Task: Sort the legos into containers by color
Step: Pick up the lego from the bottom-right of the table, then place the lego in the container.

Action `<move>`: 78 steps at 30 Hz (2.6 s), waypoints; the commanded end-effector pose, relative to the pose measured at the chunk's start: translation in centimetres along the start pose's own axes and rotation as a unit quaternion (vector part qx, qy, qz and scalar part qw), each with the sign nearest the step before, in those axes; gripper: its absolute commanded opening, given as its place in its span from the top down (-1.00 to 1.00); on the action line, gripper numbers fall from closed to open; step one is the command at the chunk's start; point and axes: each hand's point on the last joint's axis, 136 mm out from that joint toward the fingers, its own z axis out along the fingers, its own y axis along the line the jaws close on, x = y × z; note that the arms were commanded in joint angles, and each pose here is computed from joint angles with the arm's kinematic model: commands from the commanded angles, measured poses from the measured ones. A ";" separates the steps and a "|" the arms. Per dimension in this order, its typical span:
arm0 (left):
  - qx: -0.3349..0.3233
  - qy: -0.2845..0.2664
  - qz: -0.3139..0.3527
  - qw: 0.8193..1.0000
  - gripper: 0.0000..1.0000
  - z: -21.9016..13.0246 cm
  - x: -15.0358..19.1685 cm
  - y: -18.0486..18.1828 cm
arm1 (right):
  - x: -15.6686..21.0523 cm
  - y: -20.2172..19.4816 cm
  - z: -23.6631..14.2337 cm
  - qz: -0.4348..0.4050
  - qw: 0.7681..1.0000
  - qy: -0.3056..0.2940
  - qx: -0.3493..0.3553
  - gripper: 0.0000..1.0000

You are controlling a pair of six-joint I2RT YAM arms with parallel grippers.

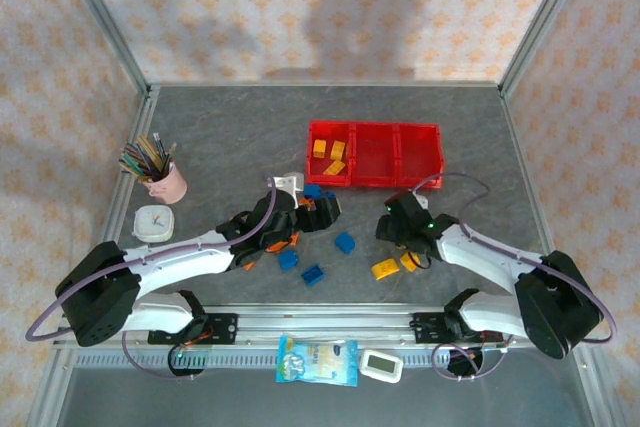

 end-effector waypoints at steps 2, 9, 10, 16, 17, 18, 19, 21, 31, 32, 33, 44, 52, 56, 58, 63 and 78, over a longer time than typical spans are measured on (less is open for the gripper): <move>0.008 -0.018 -0.006 1.000 -0.98 0.1 -0.9 -1.0 | -0.2 0.2 0.1 -0.008 1.000 -0.004 0.020 -0.34; 0.003 -0.019 -0.003 1.000 -0.99 -0.1 -0.9 -0.8 | -0.7 -0.4 0.7 -0.022 0.998 -0.011 0.052 -0.04; 0.004 -0.021 -0.003 1.000 -0.98 -0.1 -1.0 -0.9 | -0.7 -0.4 0.8 -0.023 0.998 -0.010 0.053 0.00; 0.004 -0.022 0.000 1.000 -0.98 -0.1 -1.1 -0.9 | -1.3 0.2 0.7 -0.034 0.998 -0.016 0.048 0.35; 0.005 -0.022 0.001 1.000 -0.98 -0.1 -1.1 -1.0 | -1.5 0.4 0.6 -0.035 0.998 -0.018 0.047 0.39; 0.005 -0.023 0.001 1.000 -0.99 -0.1 -1.2 -1.0 | -1.7 0.5 0.3 -0.037 0.998 -0.022 0.045 0.43; 0.006 -0.024 0.001 1.000 -0.98 -0.2 -1.3 -1.1 | -2.0 0.6 0.1 -0.039 0.998 -0.026 0.044 0.47; 0.007 -0.023 0.002 1.000 -0.98 -0.2 -1.3 -1.2 | -2.5 1.0 -0.4 -0.043 0.998 -0.034 0.039 0.52; -0.002 -0.050 0.014 0.999 -0.98 -1.6 -2.8 -1.2 | -6.8 7.6 -3.6 -0.084 0.994 -0.074 -0.021 0.54; -0.004 -0.052 0.016 0.999 -0.98 -1.7 -2.9 -1.2 | -7.1 8.3 -3.6 -0.090 0.993 -0.076 -0.024 0.54; -0.006 -0.054 0.018 0.998 -0.98 -1.9 -3.1 -1.2 | -7.7 9.3 -3.7 -0.095 0.992 -0.079 -0.029 0.54; -0.057 -0.093 0.017 0.994 -0.98 -4.8 -6.0 2.3 | -13.9 18.1 -2.5 -0.141 0.981 -0.124 -0.052 0.54; -0.088 -0.119 0.008 0.989 -0.98 -6.6 -7.5 5.2 | -17.3 21.2 1.6 -0.154 0.978 -0.135 -0.034 0.52; -0.096 -0.121 0.006 0.988 -0.98 -6.9 -7.7 5.8 | -18.4 22.0 4.5 -0.149 0.982 -0.116 -0.034 0.49; -0.097 -0.120 0.006 0.988 -0.98 -6.9 -7.7 5.9 | -18.8 22.3 5.3 -0.145 0.983 -0.110 -0.040 0.43; -0.100 -0.120 0.005 0.988 -0.98 -6.9 -7.7 6.2 | -19.7 23.6 4.9 -0.150 0.980 -0.117 -0.060 0.22; -0.075 -0.105 0.003 0.992 -0.98 -6.3 -7.9 4.8 | -18.1 19.7 -2.0 -0.128 0.978 -0.144 -0.081 -0.20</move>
